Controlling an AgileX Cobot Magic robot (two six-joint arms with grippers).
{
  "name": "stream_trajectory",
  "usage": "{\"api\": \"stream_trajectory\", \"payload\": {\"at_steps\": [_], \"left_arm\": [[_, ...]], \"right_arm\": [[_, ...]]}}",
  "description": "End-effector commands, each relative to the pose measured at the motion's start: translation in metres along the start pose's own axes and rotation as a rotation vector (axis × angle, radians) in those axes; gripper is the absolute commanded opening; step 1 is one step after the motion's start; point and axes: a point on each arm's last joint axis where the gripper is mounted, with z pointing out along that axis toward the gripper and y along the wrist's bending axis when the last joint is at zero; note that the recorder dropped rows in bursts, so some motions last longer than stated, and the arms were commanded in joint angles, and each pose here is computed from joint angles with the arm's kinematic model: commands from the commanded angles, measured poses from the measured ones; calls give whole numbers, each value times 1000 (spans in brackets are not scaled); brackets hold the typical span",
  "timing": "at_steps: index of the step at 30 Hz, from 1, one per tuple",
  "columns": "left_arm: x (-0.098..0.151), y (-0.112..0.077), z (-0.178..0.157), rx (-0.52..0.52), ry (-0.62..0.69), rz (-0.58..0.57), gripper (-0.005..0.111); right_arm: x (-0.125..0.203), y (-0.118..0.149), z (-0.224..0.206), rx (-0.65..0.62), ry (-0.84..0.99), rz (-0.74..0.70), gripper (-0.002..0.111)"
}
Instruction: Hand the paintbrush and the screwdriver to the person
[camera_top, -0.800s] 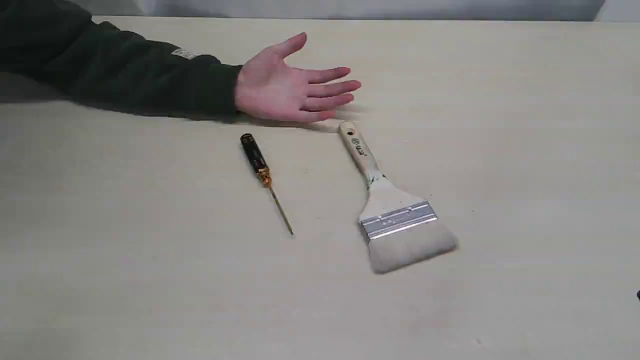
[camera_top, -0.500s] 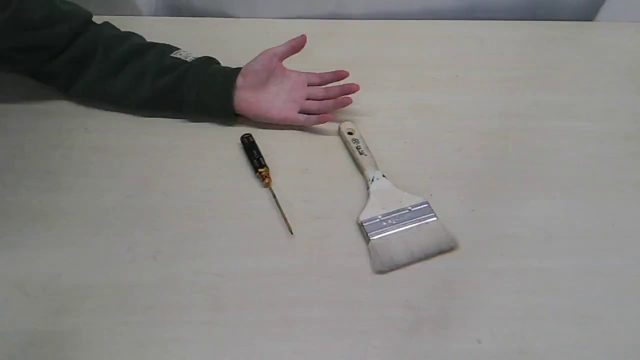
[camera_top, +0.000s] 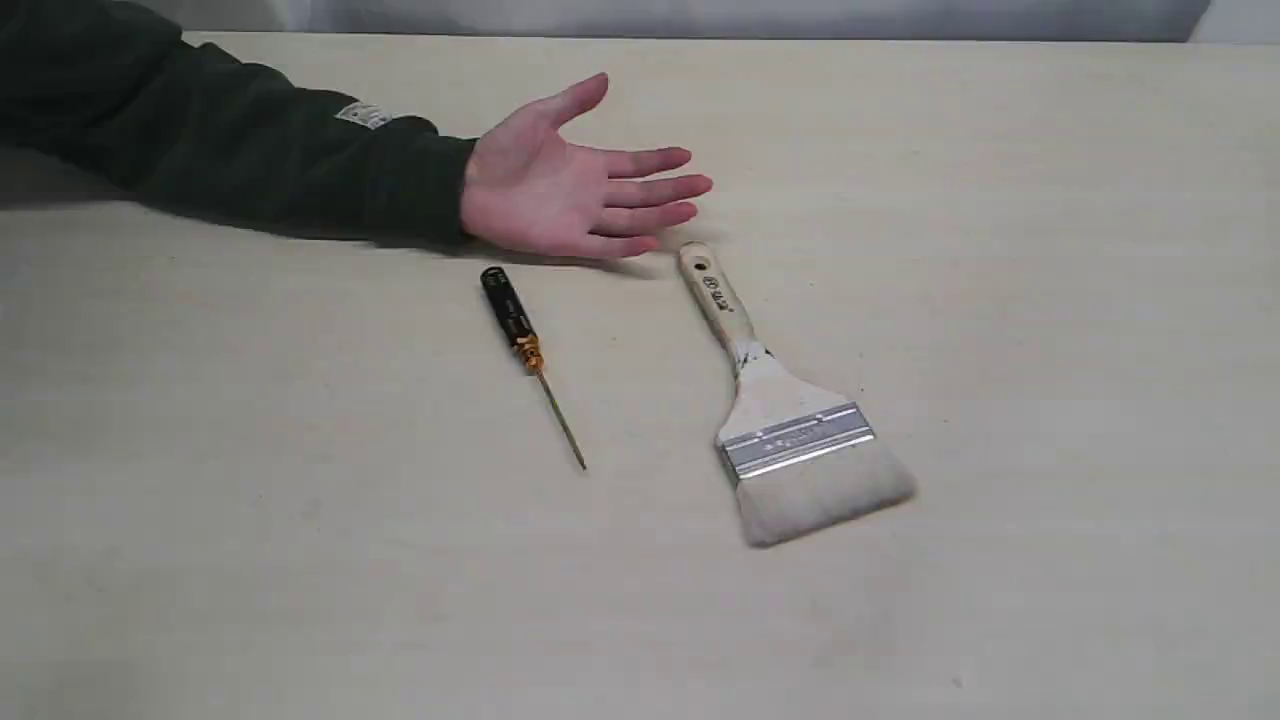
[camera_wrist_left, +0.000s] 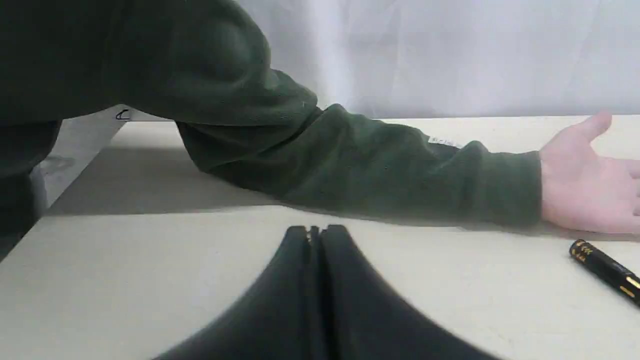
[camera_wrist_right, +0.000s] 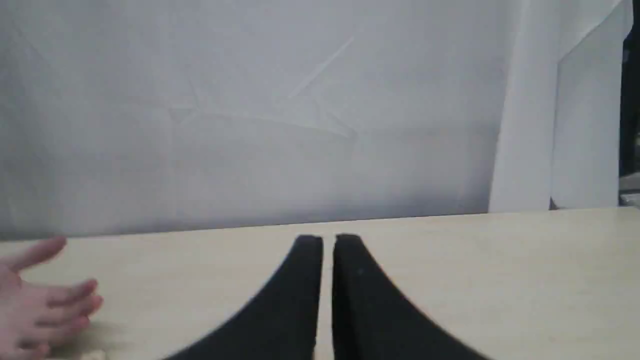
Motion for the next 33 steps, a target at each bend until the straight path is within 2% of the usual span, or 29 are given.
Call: {"api": "stream_trajectory", "payload": {"at_steps": [1,18,25,30,33], "left_arm": [[0,-1,0,10,-11,-4,0],[0,-1,0,10,-11,-4,0],[-1,-1,0,10,-13,-2,0],[-1,-1,0,10,-13,-2,0],[-1,-1,0,10,-13,-2,0]], "right_arm": [[-3,0,-1,-7,-37,158,5],[-11,0,-1,-11,-87,255,5],[-62,8,-10,-63,-159,339,5],[-113,15,-13,-97,-188,311,5],[-142,20,-6,-113,-142,294,5]]}}
